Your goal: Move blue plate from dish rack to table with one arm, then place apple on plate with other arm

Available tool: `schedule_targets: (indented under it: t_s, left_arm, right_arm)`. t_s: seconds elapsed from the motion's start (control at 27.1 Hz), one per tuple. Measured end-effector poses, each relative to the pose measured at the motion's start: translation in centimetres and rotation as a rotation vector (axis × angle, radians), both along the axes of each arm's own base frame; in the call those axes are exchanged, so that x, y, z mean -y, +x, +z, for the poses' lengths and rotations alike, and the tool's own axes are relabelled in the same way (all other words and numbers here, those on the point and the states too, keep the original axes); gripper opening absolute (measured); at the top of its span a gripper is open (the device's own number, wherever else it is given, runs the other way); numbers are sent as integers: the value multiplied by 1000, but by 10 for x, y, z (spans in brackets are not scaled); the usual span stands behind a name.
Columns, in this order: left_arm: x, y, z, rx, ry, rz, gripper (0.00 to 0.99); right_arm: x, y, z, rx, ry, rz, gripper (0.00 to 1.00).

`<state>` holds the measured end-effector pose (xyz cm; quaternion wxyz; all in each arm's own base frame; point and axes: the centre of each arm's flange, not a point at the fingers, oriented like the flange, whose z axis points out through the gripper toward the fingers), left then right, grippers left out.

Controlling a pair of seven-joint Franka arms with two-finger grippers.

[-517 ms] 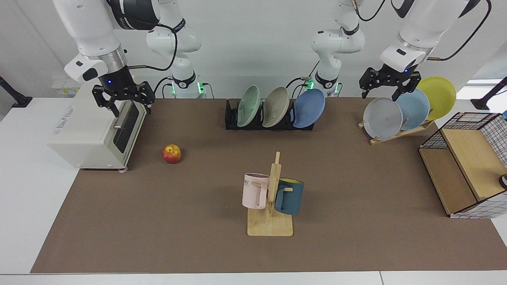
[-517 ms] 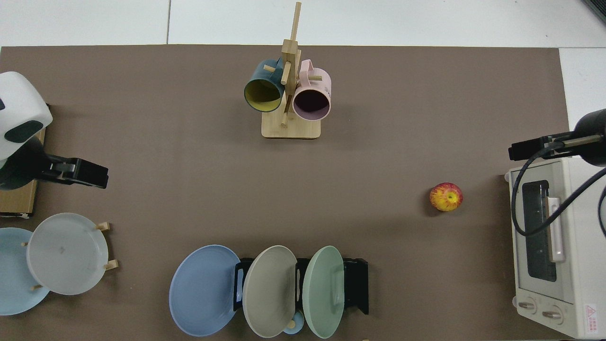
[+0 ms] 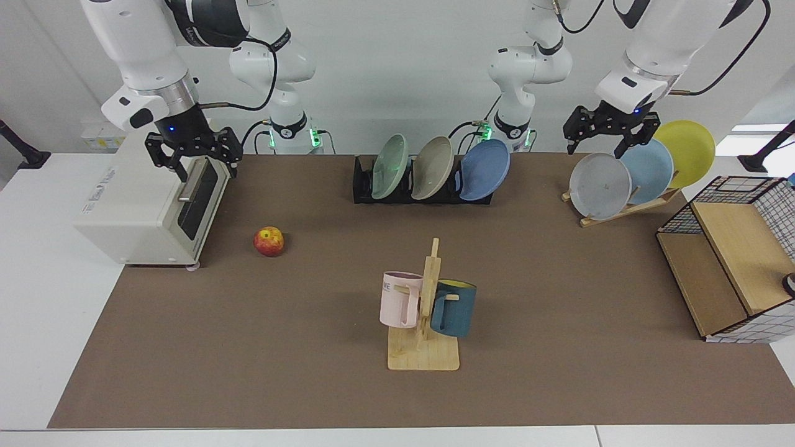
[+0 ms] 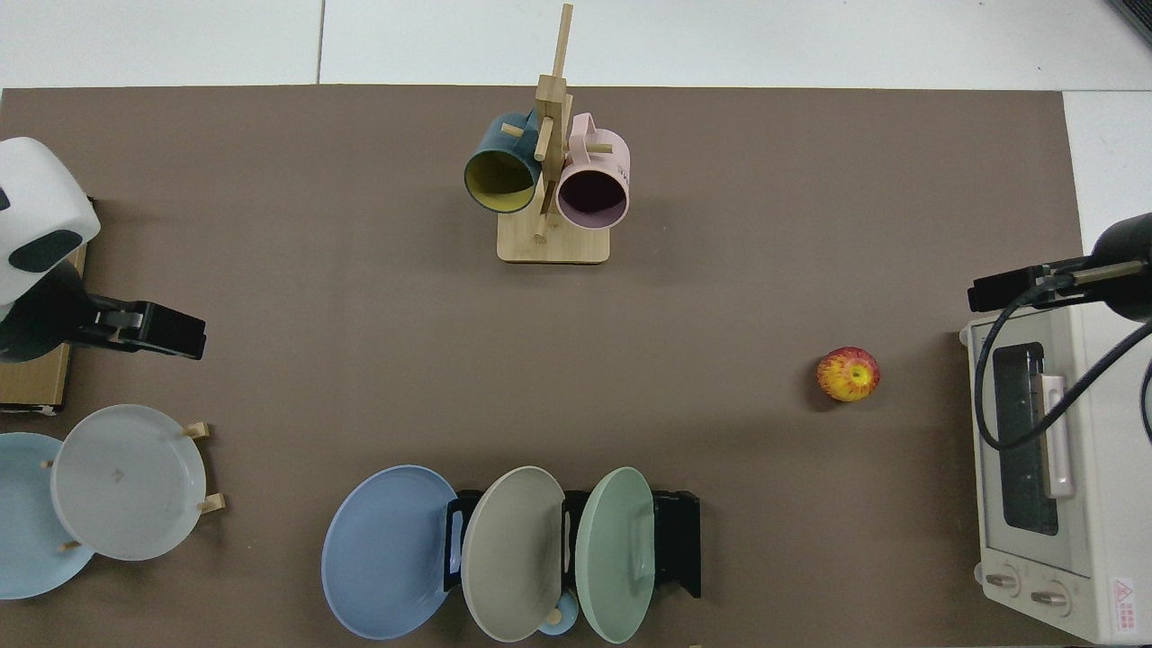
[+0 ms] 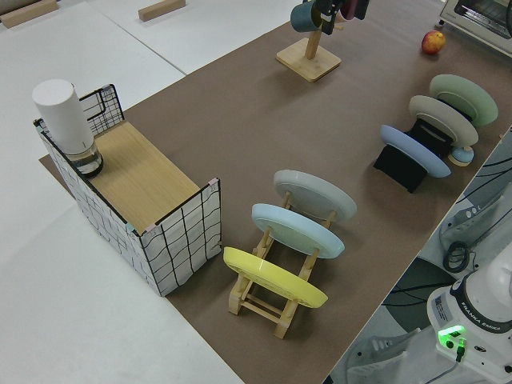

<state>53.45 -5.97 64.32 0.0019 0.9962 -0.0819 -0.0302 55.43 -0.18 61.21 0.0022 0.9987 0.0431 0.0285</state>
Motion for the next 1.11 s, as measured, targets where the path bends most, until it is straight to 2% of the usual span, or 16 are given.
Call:
schedule_targets:
  t_s: [0.37,0.66,0.92,1.11]
  left_arm:
    - [-5,0,0,-5,1,11,991]
    - [-5,0,0,-6,1,11,991]
    - [-3,-2,-3,-16,2,8,991]
    - [0,-13,-15,-42,2,2,991]
  right_arm:
    - [-22,-2,-9,-17,0,41,1000]
    - [-24,-5,-27,-52,-1,45,1000]
    - [-26,-3,-71,-82,-2,47,1000]
    - [-26,-7,-108,-115,-3,47,1000]
